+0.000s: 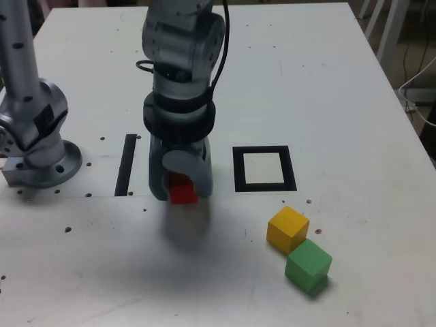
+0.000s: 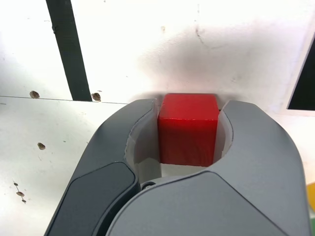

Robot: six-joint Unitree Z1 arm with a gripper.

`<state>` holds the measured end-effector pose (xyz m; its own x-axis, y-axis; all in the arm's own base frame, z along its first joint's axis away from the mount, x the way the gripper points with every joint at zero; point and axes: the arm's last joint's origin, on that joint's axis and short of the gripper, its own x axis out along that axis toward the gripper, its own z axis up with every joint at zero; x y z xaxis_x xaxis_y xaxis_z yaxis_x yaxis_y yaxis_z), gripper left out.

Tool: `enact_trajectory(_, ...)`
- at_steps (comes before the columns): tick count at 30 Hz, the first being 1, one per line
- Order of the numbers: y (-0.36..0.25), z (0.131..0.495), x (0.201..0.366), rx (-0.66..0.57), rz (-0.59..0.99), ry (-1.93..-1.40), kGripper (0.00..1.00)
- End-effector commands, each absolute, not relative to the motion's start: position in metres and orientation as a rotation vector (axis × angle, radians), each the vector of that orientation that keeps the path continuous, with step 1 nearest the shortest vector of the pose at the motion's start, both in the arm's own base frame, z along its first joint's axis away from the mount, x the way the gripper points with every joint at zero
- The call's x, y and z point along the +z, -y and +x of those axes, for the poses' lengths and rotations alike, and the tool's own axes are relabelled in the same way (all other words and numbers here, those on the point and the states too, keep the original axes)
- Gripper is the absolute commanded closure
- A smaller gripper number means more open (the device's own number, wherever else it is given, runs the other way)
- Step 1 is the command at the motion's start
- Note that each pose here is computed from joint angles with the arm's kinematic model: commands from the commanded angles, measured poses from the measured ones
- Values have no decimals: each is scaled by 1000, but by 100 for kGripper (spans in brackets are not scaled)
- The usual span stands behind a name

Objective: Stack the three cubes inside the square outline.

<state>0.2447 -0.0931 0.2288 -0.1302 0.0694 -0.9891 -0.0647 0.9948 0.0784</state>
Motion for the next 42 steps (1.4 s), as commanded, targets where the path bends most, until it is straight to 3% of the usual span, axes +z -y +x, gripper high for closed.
enact_trajectory(1, 93, 246, 238, 110, 5, -1675, 73)
enact_trajectory(8, 86, 256, 258, 95, 30, -1645, 73)
enact_trajectory(17, 73, 297, 274, 131, 44, -1572, 73)
enact_trajectory(23, 67, 325, 281, 181, 53, -1574, 74)
enact_trajectory(42, 52, 352, 232, 158, 22, -1665, 73)
